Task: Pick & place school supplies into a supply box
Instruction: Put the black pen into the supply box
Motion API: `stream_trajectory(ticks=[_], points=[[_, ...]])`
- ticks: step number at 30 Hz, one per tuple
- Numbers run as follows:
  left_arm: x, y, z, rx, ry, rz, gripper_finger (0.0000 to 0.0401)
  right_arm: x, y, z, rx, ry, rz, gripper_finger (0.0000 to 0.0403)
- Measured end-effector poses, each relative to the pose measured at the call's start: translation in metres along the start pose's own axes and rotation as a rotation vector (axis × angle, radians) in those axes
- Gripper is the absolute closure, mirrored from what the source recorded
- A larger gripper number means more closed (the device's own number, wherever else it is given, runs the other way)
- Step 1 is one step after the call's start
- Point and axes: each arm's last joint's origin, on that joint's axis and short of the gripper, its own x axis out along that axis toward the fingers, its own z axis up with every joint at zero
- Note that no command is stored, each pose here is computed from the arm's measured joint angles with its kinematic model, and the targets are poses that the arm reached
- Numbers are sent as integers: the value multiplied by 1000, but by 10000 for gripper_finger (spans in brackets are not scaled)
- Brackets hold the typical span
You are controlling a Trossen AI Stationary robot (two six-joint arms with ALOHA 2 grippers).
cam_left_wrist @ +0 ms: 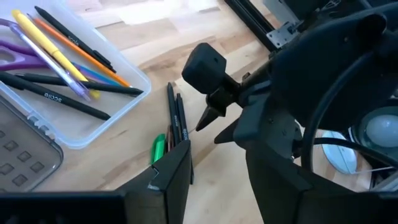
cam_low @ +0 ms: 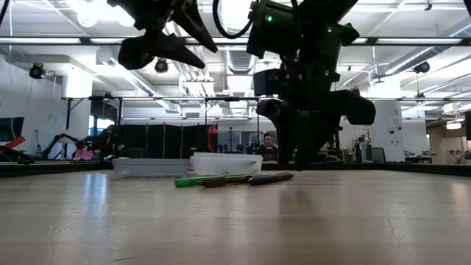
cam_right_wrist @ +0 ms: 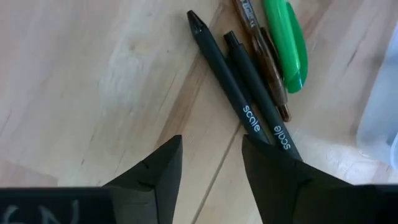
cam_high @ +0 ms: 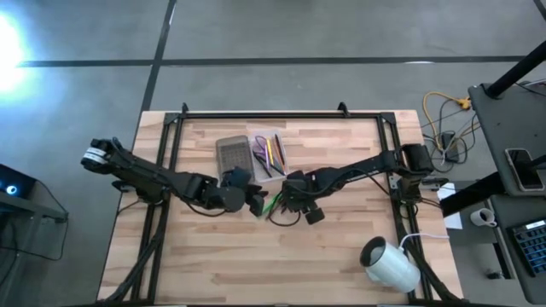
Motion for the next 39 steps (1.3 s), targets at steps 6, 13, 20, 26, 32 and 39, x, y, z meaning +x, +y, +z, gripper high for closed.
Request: stream_trajectory(ticks=[6,13,20,26,32,39], points=[[0,0,0,1,0,-1,262,11,-1,0,-42,5,1,252],[-1,-1,-1,-7,3,-4,262,20,-2,7,-17,25,6,259],[-2,-1,-2,-8,5,-6,262,4,-7,18,21,-21,-9,261],[-2,-1,-2,-8,5,-6,262,5,-14,17,6,-25,-15,261],[-1,-1,-3,-8,6,-5,262,7,-23,13,27,-25,-23,268],[-1,-1,-3,-7,6,-4,262,8,-27,10,54,-36,3,269]])
